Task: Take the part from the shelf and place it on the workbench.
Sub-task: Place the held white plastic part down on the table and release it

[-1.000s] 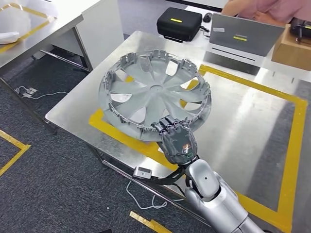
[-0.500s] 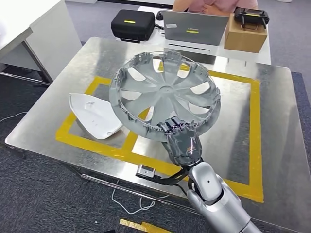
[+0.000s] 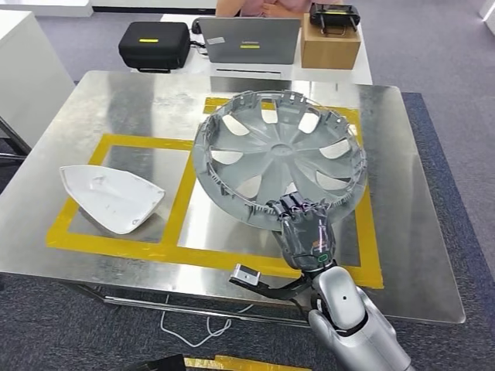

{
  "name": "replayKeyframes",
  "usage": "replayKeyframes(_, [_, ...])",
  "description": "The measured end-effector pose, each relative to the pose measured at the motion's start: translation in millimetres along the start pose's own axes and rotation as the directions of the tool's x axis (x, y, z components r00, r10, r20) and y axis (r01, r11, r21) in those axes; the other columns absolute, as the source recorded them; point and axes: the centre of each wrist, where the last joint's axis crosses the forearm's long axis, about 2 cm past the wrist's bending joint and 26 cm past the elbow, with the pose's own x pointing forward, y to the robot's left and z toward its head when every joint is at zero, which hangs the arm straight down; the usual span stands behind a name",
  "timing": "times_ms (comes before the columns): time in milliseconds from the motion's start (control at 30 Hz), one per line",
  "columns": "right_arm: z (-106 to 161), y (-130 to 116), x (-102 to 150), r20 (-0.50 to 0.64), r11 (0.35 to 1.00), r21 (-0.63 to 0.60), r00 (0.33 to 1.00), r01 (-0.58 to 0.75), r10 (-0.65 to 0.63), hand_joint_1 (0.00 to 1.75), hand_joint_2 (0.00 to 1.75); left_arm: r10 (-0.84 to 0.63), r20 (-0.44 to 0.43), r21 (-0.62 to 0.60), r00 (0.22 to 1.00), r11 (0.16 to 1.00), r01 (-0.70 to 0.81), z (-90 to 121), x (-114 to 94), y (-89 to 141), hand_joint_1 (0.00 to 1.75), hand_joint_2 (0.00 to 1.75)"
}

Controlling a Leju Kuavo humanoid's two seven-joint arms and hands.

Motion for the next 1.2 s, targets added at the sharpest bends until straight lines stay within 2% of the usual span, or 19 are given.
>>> replayKeyframes(233, [6, 2, -2, -0.021, 1.0, 0.015, 1.0, 0.004, -0.004, 1.75, 1.75, 0.031, -0.036, 0.009, 0.999, 0.999, -0.031, 4, -10, -7, 0.0, 1.75])
replayKeyframes(367, [16, 6, -3, -0.083, 0.999, 0.039, 0.997, -0.003, 0.006, 1.75, 1.75, 0.035, -0.071, 0.005, 0.997, 0.999, -0.035, 6, -15, -14, 0.0, 1.75])
replayKeyframes(667, [36, 12, -27, -0.225, 0.993, 0.116, 0.974, 0.017, 0.01, 1.75, 1.75, 0.067, -0.078, 0.039, 0.995, 0.997, -0.064, 5, -15, -10, 0.0, 1.75])
replayKeyframes(867, [36, 16, -39, -0.218, 0.987, 0.161, 0.975, -0.016, 0.051, 1.75, 1.75, 0.076, -0.084, 0.046, 0.994, 0.996, -0.072, 5, -18, -3, 0.0, 1.75])
replayKeyframes(1200, [28, 26, -44, -0.155, 0.977, 0.207, 0.985, -0.047, 0.08, 1.75, 1.75, 0.087, -0.113, 0.039, 0.99, 0.996, -0.083, 6, -23, -5, 0.0, 1.75])
